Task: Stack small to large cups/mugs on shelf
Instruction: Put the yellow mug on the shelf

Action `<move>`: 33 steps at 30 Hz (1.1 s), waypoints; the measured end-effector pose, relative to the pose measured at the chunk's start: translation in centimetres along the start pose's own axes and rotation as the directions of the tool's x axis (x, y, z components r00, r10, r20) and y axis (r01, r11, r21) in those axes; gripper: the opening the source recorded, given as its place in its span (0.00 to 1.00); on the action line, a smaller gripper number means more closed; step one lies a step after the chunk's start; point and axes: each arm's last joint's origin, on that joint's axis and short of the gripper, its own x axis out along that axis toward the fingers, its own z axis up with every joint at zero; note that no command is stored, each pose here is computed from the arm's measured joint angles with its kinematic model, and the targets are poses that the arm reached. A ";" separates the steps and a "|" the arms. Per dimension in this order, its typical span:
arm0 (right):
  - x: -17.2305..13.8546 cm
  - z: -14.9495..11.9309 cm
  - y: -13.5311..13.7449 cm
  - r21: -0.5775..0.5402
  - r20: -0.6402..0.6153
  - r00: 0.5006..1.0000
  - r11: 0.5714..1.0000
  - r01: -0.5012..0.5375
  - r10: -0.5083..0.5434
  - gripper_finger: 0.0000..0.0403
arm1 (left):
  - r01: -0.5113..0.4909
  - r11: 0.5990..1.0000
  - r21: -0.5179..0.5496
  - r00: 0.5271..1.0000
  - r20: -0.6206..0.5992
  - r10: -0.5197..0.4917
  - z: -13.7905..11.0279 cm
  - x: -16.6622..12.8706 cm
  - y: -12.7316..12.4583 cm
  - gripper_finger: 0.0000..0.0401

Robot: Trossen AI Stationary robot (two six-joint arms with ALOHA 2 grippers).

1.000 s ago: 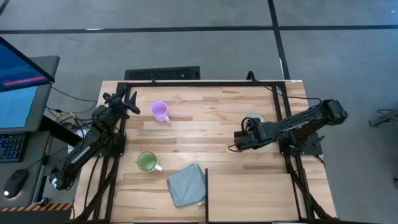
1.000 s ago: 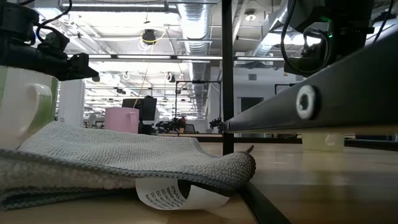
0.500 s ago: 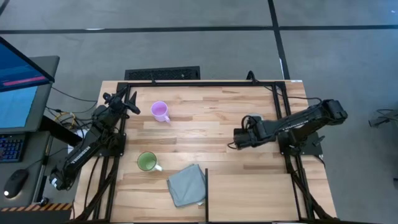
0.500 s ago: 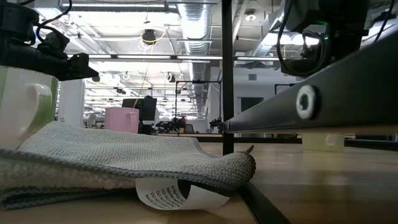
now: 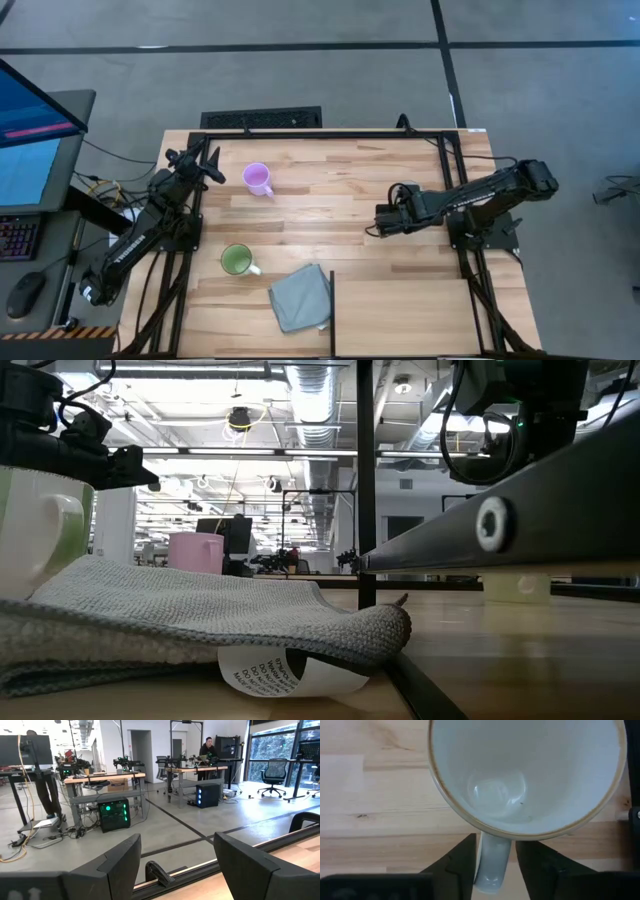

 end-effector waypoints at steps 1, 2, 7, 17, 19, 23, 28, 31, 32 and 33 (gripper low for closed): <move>0.0 0.0 0.0 0.000 0.000 1.000 1.000 -0.001 0.001 0.36 | 0.000 1.000 0.000 1.000 0.000 0.000 0.0 0.0 0.0 0.60; 0.0 0.0 0.0 -0.001 0.000 1.000 1.000 -0.001 0.001 0.34 | 0.000 1.000 0.000 1.000 0.000 0.000 0.0 0.0 0.0 0.60; 0.0 0.0 0.0 -0.009 0.000 1.000 1.000 0.001 -0.001 0.27 | 0.000 1.000 0.000 1.000 0.000 0.000 0.0 0.0 0.0 0.60; 0.0 -0.1 0.0 -0.035 -0.018 1.000 0.999 0.001 -0.002 0.20 | 0.000 1.000 0.000 1.000 0.000 0.000 0.0 0.0 0.0 0.60; 0.0 -0.1 0.0 -0.039 -0.019 1.000 0.999 0.001 -0.002 0.19 | 0.000 1.000 0.000 1.000 0.000 0.000 0.0 0.0 0.0 0.60; 0.0 -0.1 0.0 -0.041 -0.022 1.000 0.999 0.001 -0.002 0.19 | 0.000 1.000 0.000 1.000 0.000 0.000 0.0 0.0 0.0 0.60; 0.0 -0.1 0.0 -0.063 -0.025 1.000 0.998 0.000 -0.001 0.19 | 0.001 1.000 0.000 1.000 0.000 -0.001 0.0 0.0 0.0 0.60; 0.0 -0.1 0.0 -0.063 -0.024 1.000 0.998 0.000 -0.001 0.19 | 0.000 1.000 0.000 1.000 0.000 0.000 0.0 0.0 0.0 0.60; 0.0 -0.1 0.0 -0.063 -0.024 1.000 0.998 -0.001 -0.001 0.19 | 0.000 1.000 0.000 1.000 0.000 0.000 0.0 0.0 0.0 0.60; 0.0 -0.1 0.0 -0.063 -0.025 1.000 0.998 0.000 -0.001 0.19 | 0.000 1.000 0.000 1.000 0.000 0.000 0.0 0.0 0.0 0.60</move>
